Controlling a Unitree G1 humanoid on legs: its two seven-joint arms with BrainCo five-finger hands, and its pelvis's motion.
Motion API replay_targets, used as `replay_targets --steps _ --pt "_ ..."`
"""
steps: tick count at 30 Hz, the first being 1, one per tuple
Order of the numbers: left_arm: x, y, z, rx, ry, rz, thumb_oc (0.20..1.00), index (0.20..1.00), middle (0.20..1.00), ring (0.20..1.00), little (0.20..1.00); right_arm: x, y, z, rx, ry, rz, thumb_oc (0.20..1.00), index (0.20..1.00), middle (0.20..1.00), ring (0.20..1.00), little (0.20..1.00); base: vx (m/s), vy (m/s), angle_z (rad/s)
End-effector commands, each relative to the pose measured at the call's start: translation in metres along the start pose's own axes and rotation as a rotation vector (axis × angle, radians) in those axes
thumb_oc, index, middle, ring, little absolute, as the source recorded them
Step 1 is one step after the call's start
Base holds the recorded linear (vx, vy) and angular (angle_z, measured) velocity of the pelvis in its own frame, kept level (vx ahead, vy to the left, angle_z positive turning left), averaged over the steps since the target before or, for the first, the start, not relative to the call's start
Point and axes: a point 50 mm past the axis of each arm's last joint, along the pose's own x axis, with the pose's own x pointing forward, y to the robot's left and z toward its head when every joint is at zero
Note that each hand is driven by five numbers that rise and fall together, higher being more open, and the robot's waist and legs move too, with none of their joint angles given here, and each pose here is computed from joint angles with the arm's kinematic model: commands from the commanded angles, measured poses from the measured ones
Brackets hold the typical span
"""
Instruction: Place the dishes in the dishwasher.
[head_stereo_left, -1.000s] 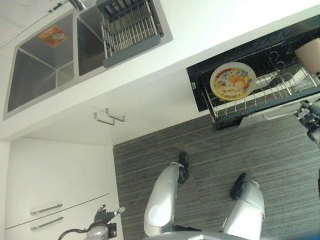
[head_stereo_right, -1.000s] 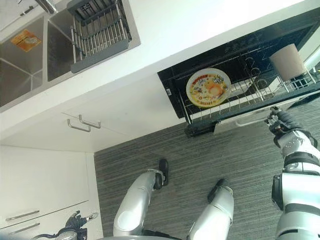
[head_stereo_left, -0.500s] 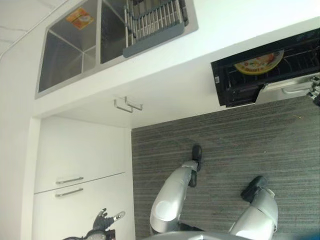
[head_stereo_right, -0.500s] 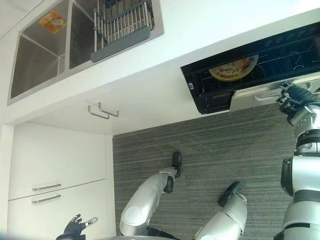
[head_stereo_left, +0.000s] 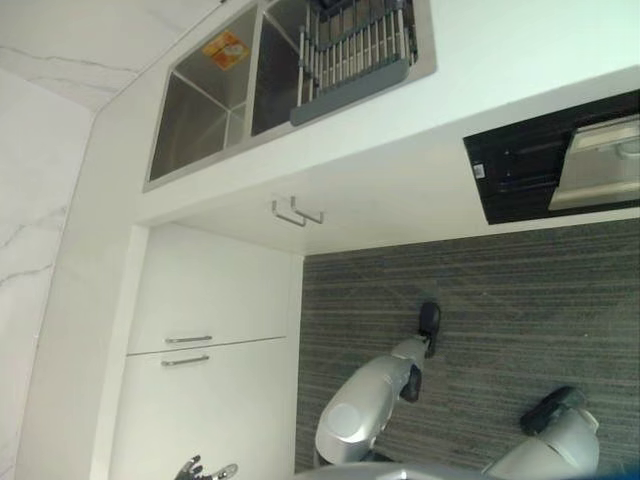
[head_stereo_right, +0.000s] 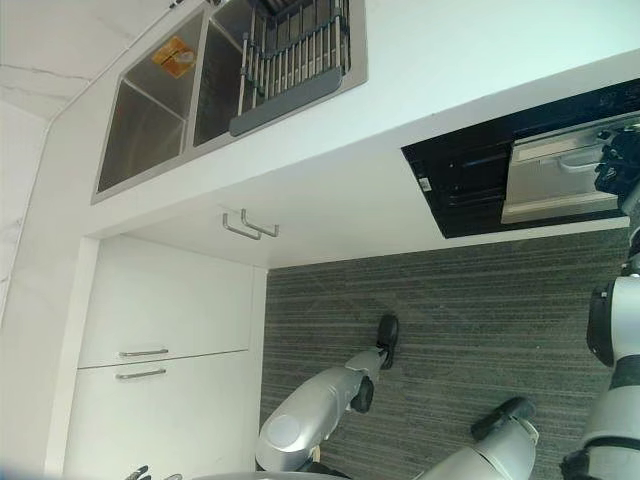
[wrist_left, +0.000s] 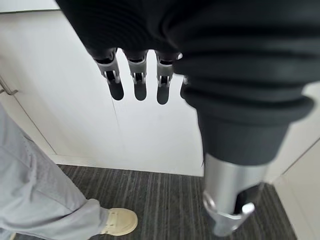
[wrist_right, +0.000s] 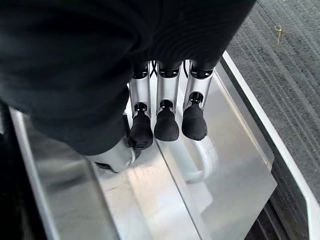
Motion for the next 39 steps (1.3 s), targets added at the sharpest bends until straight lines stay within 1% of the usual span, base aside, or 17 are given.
replay_targets --steps 1,4,12,14,18,21,23,25,26,29,32,33,34,35,36,38,39 --pt "-0.004 0.035 -0.011 0.147 0.057 0.065 1.000 1.000 1.000 1.000 1.000 -0.030 0.020 0.110 0.030 -0.393 0.105 0.200 0.200 0.200 0.200 0.200 -0.01 0.066 0.13" --pt "-0.006 0.038 -0.014 0.158 0.071 0.064 1.000 1.000 1.000 1.000 1.000 -0.037 0.019 0.124 0.003 -0.415 0.098 0.200 0.200 0.200 0.200 0.200 -0.02 0.062 0.12" --pt "-0.007 0.034 -0.011 0.156 0.043 0.039 1.000 1.000 1.000 1.000 1.000 -0.037 0.009 0.122 -0.065 -0.383 0.085 0.200 0.200 0.200 0.200 0.200 -0.06 0.048 0.04" --pt "-0.006 0.033 -0.008 0.159 0.029 0.029 1.000 1.000 1.000 1.000 1.000 -0.034 0.013 0.115 -0.086 -0.360 0.106 0.200 0.200 0.200 0.200 0.200 -0.08 0.047 0.01" --pt "-0.002 0.029 0.006 0.131 -0.012 -0.005 1.000 1.000 1.000 1.000 1.000 -0.017 0.024 0.075 -0.105 -0.286 0.149 0.200 0.200 0.200 0.200 0.200 -0.07 0.032 -0.07" --pt "0.000 0.019 0.020 0.080 -0.059 -0.039 1.000 1.000 1.000 1.000 1.000 -0.003 0.031 0.023 -0.149 -0.185 0.170 0.200 0.200 0.200 0.200 0.200 -0.09 0.001 -0.11" --pt "0.002 0.009 0.043 0.008 -0.158 -0.042 1.000 1.000 1.000 1.000 1.000 0.004 0.038 -0.039 -0.072 -0.097 0.212 0.200 0.200 0.200 0.200 0.200 -0.09 -0.051 -0.08" --pt "0.001 0.012 0.068 -0.041 -0.233 -0.008 1.000 1.000 1.000 1.000 1.000 0.000 0.034 -0.091 -0.003 -0.051 0.236 0.200 0.200 0.200 0.200 0.200 -0.02 -0.132 -0.19" --pt "0.000 0.015 0.080 -0.077 -0.275 -0.011 1.000 1.000 1.000 1.000 1.000 -0.008 0.023 -0.141 0.107 0.027 0.241 0.200 0.200 0.200 0.200 0.200 -0.01 -0.082 -0.21" --pt "0.002 0.014 0.091 -0.106 -0.300 -0.043 1.000 1.000 1.000 1.000 1.000 -0.028 0.013 -0.211 0.250 0.159 0.218 0.200 0.200 0.200 0.200 0.200 0.02 0.101 0.32" --pt "0.007 0.013 0.094 -0.073 -0.288 -0.087 1.000 1.000 1.000 1.000 1.000 -0.059 0.022 -0.277 0.197 0.303 0.239 0.200 0.200 0.200 0.200 0.200 0.14 0.228 0.10" --pt "0.009 0.013 0.092 -0.045 -0.269 -0.088 1.000 1.000 1.000 1.000 1.000 -0.080 0.022 -0.311 0.235 0.403 0.248 0.200 0.200 0.200 0.200 0.200 0.25 0.132 0.15" --pt "0.010 0.012 0.089 -0.026 -0.254 -0.083 1.000 1.000 1.000 1.000 1.000 -0.097 0.023 -0.333 0.243 0.463 0.255 0.200 0.200 0.200 0.200 0.200 0.34 0.014 0.46" --pt "0.012 0.011 0.086 -0.015 -0.235 -0.075 1.000 1.000 1.000 1.000 1.000 -0.115 0.026 -0.355 0.264 0.528 0.262 0.332 0.332 0.332 0.332 0.332 0.30 -0.124 0.75" --pt "0.014 0.011 0.086 0.004 -0.219 -0.068 1.000 1.000 1.000 1.000 1.000 -0.133 0.027 -0.373 0.269 0.585 0.266 0.542 0.542 0.542 0.542 0.542 0.31 -0.222 0.92" --pt "0.017 0.011 0.083 0.013 -0.188 -0.054 1.000 1.000 1.000 1.000 1.000 -0.160 0.030 -0.397 0.226 0.671 0.286 1.000 1.000 1.000 1.000 1.000 0.24 -0.276 0.58" --pt "0.018 0.011 0.082 0.010 -0.175 -0.052 1.000 1.000 1.000 1.000 1.000 -0.171 0.032 -0.406 0.223 0.713 0.292 1.000 1.000 1.000 1.000 1.000 0.20 -0.322 0.34"
